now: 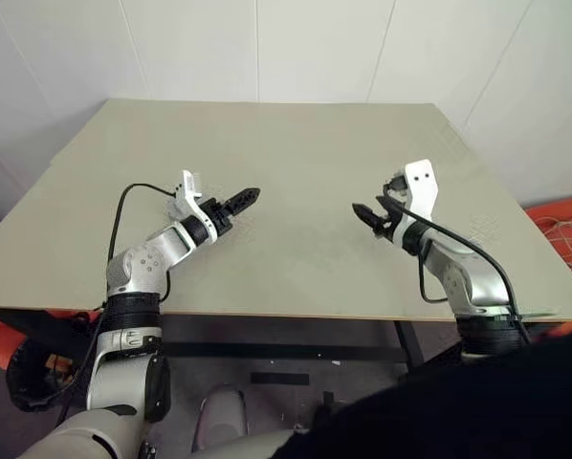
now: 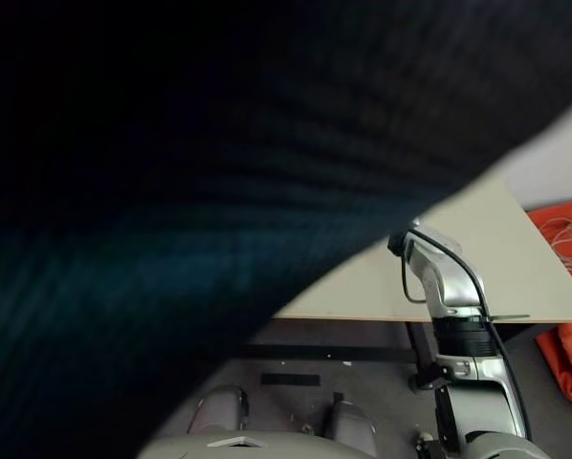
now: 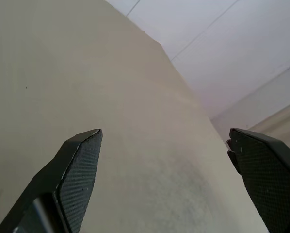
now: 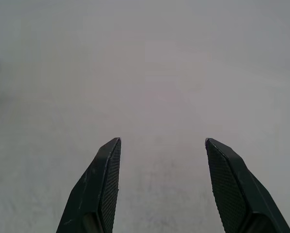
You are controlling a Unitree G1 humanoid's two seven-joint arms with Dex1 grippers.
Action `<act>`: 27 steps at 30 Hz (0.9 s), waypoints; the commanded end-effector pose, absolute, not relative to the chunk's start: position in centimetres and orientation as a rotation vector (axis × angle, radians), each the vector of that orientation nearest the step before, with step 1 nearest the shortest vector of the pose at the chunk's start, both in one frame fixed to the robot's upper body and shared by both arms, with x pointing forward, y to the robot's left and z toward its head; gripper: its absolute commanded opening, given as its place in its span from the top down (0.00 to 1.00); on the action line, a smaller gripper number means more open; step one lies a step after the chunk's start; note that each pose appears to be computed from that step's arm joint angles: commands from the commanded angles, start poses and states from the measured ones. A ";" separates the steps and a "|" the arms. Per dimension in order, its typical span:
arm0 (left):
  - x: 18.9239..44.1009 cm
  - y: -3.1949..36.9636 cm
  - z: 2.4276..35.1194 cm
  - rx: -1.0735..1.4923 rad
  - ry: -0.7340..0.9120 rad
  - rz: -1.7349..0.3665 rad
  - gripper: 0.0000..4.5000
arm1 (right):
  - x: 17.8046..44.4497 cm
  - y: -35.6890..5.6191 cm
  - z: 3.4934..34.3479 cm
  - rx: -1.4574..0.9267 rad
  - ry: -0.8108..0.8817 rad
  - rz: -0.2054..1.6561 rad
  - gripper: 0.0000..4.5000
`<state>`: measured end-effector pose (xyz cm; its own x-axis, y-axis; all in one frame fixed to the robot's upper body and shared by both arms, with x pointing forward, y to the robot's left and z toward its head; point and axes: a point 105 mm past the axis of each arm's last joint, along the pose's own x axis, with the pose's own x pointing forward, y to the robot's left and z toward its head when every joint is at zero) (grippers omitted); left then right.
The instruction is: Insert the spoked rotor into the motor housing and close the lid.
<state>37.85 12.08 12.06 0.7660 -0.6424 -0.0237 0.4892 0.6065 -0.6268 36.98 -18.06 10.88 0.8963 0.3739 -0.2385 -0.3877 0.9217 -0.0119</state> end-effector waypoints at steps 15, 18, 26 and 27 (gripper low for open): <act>35.9 11.7 12.9 -0.223 -0.029 -0.784 0.01 | 34.2 -16.7 12.4 -0.096 -0.026 0.532 0.31; 35.9 11.6 12.8 -0.218 -0.036 -0.780 0.01 | 34.6 -16.9 11.5 -0.105 -0.012 0.503 0.31; 36.2 11.4 12.9 -0.215 -0.050 -0.772 0.01 | 35.5 -17.0 11.9 -0.120 -0.044 0.476 0.31; 36.2 11.3 12.9 -0.215 -0.051 -0.772 0.01 | 35.6 -17.0 12.0 -0.124 -0.048 0.472 0.31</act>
